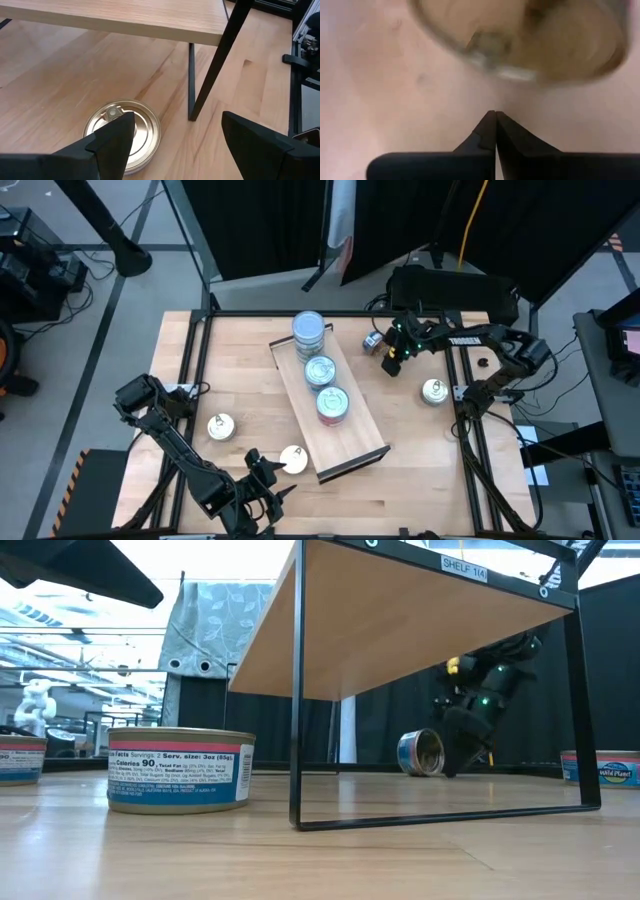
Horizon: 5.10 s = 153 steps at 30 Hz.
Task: Stack canned seafood by type on shelf
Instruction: Put the top blue and pink tuna can on the shelf
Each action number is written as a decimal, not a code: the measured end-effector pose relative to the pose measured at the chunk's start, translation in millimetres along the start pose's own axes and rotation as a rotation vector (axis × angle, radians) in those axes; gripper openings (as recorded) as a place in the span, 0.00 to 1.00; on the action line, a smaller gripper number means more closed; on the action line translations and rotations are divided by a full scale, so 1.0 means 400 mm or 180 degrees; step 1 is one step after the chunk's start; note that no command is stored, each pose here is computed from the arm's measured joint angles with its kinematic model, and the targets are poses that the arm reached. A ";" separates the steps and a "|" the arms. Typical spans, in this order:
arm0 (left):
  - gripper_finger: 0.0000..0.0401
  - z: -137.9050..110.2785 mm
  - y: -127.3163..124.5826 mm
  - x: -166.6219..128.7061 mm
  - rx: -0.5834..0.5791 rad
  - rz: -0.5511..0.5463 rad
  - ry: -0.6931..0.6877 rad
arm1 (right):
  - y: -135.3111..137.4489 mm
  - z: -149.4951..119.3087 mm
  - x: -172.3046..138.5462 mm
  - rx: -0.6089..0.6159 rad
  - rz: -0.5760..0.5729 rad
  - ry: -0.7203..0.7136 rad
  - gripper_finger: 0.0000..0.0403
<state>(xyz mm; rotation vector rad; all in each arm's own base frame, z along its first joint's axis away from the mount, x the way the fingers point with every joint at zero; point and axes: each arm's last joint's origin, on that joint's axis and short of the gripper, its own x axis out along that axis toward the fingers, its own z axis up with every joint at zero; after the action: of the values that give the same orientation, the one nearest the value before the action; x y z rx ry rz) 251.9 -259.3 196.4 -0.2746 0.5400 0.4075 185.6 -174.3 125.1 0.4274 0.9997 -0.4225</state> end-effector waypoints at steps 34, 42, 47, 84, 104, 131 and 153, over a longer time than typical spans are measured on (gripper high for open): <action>0.74 -0.006 -0.001 -0.006 0.0316 -0.0033 0.0056 | 0.091 0.223 -0.201 -0.2985 -0.0390 0.0007 0.68; 0.74 -0.020 -0.007 -0.025 0.0436 -0.0099 0.0065 | 0.077 0.240 -0.134 -0.3293 -0.0418 0.0358 0.82; 0.74 -0.024 -0.009 -0.031 0.0459 -0.0120 0.0067 | 0.071 0.249 -0.104 -0.3521 -0.0415 0.0373 0.86; 0.74 -0.033 0.004 -0.035 0.0537 -0.0027 0.0176 | 0.170 0.210 -0.249 -0.1851 -0.0132 0.1151 0.41; 0.74 -0.033 0.002 -0.035 0.0614 -0.0047 0.0194 | 0.442 0.077 -0.575 -0.0440 0.1567 -0.0118 0.45; 0.74 -0.041 -0.002 -0.046 0.0694 -0.0096 0.0199 | 0.765 0.071 -0.365 -0.0684 0.1809 -0.0111 0.44; 0.74 -0.041 -0.003 -0.046 0.0617 -0.0108 0.0195 | 0.778 0.072 -0.316 -0.0664 0.1487 -0.0175 0.57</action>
<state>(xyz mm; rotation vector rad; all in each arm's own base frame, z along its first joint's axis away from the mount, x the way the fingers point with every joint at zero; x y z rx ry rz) 231.0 -271.7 193.0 -0.1097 0.6297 0.3121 308.9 89.6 294.6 0.4422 0.8477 0.0895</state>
